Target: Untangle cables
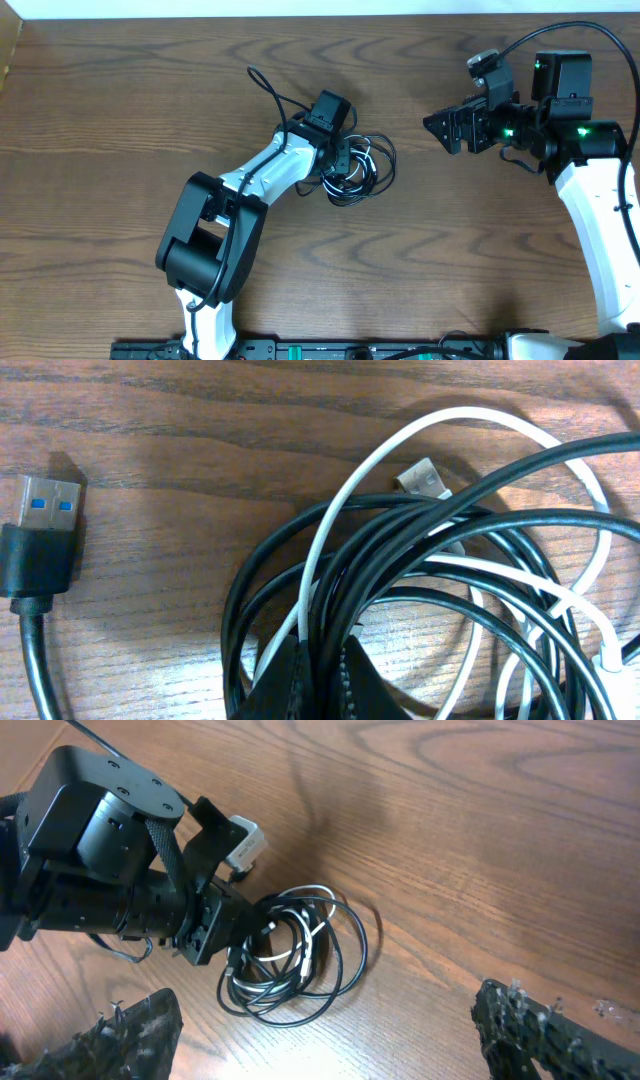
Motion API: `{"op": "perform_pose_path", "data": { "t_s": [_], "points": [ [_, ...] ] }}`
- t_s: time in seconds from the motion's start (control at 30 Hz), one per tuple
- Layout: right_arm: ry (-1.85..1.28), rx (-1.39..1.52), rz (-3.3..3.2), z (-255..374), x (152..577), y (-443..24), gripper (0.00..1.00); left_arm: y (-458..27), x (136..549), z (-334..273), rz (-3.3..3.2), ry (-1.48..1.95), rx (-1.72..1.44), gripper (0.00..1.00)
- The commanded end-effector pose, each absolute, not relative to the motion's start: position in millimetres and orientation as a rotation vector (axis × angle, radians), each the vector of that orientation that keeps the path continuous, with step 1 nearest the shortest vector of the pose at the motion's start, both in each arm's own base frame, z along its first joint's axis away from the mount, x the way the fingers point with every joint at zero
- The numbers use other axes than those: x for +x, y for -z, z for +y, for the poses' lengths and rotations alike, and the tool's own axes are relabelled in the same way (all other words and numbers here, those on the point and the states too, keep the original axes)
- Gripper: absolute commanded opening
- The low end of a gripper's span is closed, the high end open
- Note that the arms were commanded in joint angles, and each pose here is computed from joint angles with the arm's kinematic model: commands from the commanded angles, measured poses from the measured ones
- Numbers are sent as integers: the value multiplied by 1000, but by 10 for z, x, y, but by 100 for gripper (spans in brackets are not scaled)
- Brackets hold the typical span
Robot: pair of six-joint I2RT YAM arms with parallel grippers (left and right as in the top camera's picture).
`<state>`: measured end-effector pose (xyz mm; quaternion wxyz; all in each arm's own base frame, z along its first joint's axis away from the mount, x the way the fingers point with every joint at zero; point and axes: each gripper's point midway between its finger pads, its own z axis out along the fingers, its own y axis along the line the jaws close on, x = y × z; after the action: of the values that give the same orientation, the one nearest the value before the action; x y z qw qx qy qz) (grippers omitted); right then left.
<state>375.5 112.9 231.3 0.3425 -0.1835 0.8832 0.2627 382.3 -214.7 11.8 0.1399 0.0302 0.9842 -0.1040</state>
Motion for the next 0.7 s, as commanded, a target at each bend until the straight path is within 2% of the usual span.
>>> {"op": "perform_pose_path", "data": {
  "t_s": [0.0, 0.23, 0.4, 0.5, 0.67],
  "points": [
    [-684, -488, 2284, 1180, 3778, -2367, 91, -185, 3860, -2127, 2829, 299, 75, 8],
    [-713, -414, 2294, 1181, 3806, -2391, 90, -1305, 4015, -2112, 2589, 463, 49, 7],
    [-741, -340, 2292, 1184, 3852, -2433, 87, -2008, 3885, -2153, 2442, 595, 75, 7],
    [-749, -330, 2290, 1200, 3856, -2444, 85, -2195, 3797, -2169, 2417, 660, 52, 7],
    [-765, -368, 2289, 1323, 3817, -2443, 84, -2205, 3689, -2197, 2450, 717, 29, 7]
  ]
}}
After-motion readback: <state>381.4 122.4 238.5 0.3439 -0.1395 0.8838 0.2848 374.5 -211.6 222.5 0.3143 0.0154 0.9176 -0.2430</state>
